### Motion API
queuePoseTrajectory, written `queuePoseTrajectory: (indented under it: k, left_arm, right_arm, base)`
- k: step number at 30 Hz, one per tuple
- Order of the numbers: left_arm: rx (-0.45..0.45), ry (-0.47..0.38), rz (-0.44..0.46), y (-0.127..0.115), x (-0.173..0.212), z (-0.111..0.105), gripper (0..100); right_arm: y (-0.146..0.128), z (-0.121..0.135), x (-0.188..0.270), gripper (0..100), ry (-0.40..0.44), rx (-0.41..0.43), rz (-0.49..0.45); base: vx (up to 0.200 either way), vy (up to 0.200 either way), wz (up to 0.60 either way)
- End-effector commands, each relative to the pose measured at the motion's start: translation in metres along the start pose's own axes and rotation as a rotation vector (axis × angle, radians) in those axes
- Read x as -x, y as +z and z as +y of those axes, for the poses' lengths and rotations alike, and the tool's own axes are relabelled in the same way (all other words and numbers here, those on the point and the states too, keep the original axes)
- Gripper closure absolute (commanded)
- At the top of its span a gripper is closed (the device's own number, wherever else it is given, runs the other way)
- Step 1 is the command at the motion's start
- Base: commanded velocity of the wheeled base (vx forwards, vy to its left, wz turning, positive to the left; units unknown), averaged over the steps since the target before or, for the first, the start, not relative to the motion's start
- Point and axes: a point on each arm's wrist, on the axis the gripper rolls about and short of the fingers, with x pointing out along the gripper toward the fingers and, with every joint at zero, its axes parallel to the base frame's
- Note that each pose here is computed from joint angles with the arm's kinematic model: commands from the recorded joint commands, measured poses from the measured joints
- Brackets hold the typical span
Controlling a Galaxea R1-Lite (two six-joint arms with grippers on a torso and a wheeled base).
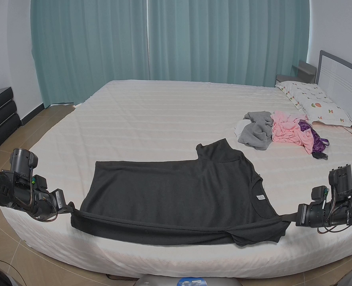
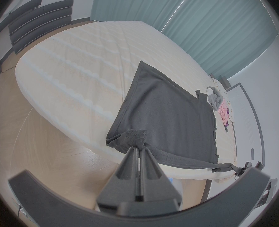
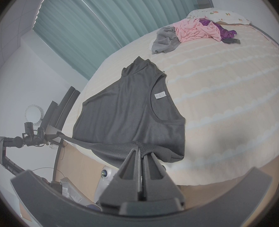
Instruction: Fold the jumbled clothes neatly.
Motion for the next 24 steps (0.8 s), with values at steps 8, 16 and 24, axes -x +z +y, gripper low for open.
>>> queuePoseTrajectory:
  k: [8,16,24]
  left_arm:
    - [-0.001,-0.001,-0.017,0.002,0.005,-0.002,100]
    - [0.019,0.004,-0.033,0.002,0.011,0.004,100]
    - [0.020,-0.002,-0.032,0.006,0.008,0.003,100]
  right_arm:
    - [0.006,0.005,0.006,100,0.021,0.003,-0.042]
    - [0.005,0.007,0.009,100,0.027,-0.005,-0.048]
    - [0.013,0.005,-0.003,100,0.018,-0.020,-0.037]
  base:
    - [0.000,0.000,0.00]
    - [0.000,0.000,0.00]
    - [0.000,0.000,0.00]
